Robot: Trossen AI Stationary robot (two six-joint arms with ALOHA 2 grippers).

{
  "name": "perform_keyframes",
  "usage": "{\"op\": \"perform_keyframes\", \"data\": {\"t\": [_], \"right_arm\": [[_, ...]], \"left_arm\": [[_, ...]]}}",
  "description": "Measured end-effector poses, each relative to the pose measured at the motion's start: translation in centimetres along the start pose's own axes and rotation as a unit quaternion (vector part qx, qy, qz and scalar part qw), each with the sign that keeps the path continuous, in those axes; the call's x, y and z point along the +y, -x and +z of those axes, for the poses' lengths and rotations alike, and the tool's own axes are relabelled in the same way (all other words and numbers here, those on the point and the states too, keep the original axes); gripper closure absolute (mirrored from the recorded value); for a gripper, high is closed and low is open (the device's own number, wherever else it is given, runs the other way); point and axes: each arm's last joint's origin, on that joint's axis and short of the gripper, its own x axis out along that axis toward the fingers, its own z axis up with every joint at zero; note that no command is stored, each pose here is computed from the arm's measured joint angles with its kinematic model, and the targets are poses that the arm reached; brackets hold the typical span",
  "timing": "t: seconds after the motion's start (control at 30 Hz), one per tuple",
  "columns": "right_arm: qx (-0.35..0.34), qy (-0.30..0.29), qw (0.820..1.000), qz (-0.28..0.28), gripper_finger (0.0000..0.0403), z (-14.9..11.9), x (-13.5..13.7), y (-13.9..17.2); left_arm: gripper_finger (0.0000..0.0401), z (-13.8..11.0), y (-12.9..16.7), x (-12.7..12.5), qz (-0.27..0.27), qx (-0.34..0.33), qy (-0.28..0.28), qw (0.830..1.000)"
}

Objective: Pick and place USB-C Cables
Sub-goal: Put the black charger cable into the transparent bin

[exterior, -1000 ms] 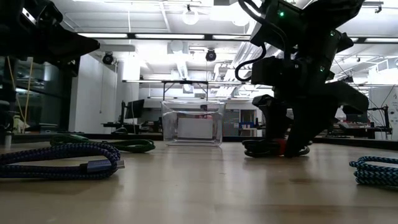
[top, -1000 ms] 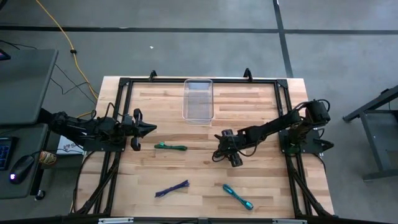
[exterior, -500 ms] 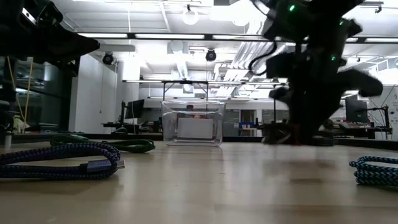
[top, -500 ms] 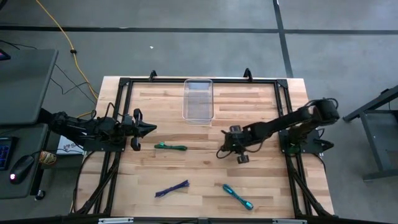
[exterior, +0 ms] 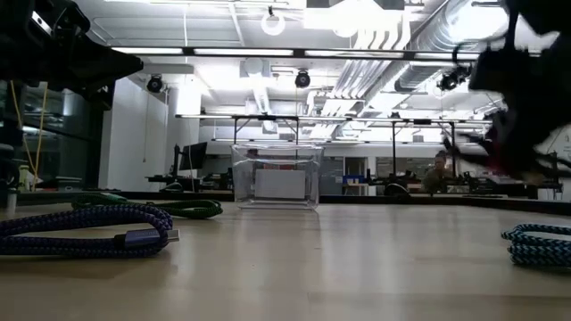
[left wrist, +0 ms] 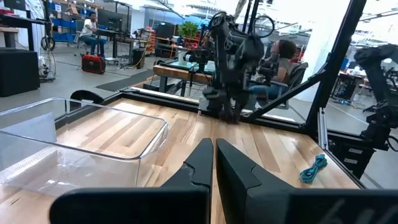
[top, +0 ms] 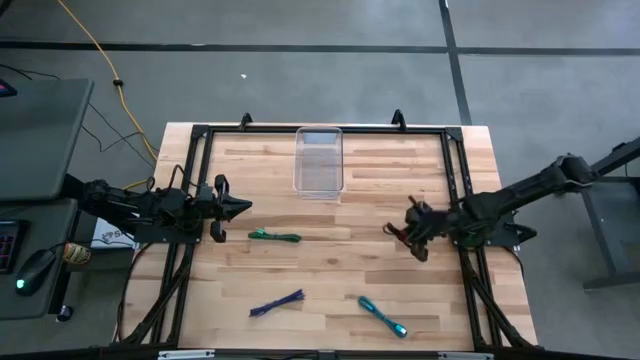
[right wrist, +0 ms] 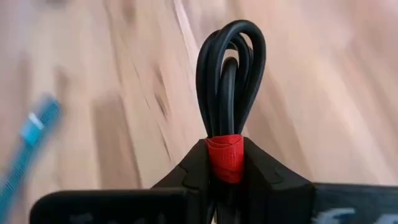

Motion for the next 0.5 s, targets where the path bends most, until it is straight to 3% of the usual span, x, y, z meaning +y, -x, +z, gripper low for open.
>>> {"op": "perform_keyframes", "data": {"t": [0.13,0.33,0.4,0.5], "right_arm": [[-0.145,-0.020,0.989,0.023,0.0363,2.3,0.8,0.9],[-0.342,-0.034,0.938,0.054,0.0363,6.3,1.7,1.7],[-0.389,-0.048,0.918,0.068,0.0363,7.4,1.8,2.0],[-0.410,-0.052,0.909,0.059,0.0363,9.1,2.0,2.0]], "left_arm": [[0.0401,0.0,0.0,0.0,0.000,0.000,0.000,1.000],[0.0401,0.0,0.0,0.0,0.000,0.000,0.000,1.000],[0.0401,0.0,0.0,0.0,0.000,0.000,0.000,1.000],[0.0401,0.0,0.0,0.0,0.000,0.000,0.000,1.000]]}}
